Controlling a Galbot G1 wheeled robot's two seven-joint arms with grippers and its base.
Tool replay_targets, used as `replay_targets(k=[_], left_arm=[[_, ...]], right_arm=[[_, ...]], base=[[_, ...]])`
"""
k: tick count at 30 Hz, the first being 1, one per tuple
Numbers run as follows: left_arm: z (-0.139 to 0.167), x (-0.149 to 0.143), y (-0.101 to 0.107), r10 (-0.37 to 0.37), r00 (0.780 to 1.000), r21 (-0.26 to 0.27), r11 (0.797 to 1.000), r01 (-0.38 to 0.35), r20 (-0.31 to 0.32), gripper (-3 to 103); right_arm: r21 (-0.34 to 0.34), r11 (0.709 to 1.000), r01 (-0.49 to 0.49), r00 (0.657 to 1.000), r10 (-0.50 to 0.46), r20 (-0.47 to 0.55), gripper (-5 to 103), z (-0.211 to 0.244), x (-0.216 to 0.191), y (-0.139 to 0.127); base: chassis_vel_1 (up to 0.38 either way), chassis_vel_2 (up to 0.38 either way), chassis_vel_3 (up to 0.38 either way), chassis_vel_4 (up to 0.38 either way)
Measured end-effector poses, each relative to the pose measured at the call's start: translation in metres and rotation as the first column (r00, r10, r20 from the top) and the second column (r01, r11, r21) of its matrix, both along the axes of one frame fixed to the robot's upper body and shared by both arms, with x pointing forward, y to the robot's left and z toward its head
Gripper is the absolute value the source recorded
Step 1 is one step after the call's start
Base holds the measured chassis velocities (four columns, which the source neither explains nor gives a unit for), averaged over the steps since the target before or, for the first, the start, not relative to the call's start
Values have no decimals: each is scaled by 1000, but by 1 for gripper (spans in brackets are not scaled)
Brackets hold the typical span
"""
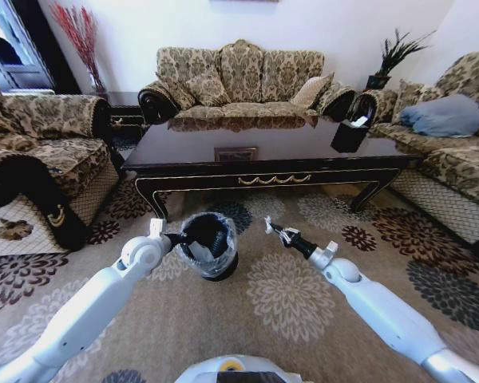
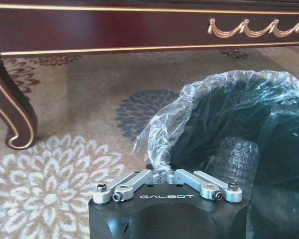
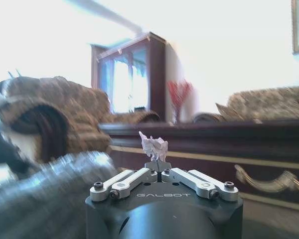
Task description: Move to the front of the table and pick up the trash from the floor, then place it into the trash bin.
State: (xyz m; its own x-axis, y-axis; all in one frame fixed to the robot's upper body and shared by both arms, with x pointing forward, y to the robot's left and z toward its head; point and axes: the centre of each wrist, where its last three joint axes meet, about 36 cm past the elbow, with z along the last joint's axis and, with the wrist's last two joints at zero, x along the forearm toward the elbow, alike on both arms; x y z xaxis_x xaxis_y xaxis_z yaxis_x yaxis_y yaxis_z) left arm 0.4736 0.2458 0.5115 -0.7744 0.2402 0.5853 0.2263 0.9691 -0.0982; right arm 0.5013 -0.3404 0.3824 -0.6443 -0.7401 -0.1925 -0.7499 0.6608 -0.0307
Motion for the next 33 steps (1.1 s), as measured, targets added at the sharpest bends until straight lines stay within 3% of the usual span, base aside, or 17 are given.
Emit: replay_targets(k=[5,10,23,25,27,31,33], left_arm=[[-9,8,-10,-2,1000,-14,1000,2,-17,2],[-12,16,-13,6,1000,-30,1000,-7,-22,2],[-12,24,-18,15,1000,-56,998,-17,-20,2],[-12,24,-17,17,1000,-56,998,-18,-19,2],[-11,24,-17,17,1000,-55,998,-18,-18,2],[-10,24,-15,18,1000,-53,998,-19,-14,2],[-9,24,-15,19,1000,-54,998,-19,-13,2]], right_arm=[[42,997,-71,997,69,42,0,15,13,41],[37,993,-115,992,113,51,0,14,17,65],[-40,983,-178,983,180,34,0,-12,4,83],[-47,983,-179,983,181,35,12,-14,4,80],[-48,983,-176,983,178,37,12,-13,4,78],[-54,985,-164,985,166,46,33,-13,2,70],[-54,986,-161,985,163,47,33,-14,2,69]], base=[[0,0,0,0],[0,0,0,0],[0,0,0,0],[0,0,0,0],[0,0,0,0],[0,0,0,0],[0,0,0,0]])
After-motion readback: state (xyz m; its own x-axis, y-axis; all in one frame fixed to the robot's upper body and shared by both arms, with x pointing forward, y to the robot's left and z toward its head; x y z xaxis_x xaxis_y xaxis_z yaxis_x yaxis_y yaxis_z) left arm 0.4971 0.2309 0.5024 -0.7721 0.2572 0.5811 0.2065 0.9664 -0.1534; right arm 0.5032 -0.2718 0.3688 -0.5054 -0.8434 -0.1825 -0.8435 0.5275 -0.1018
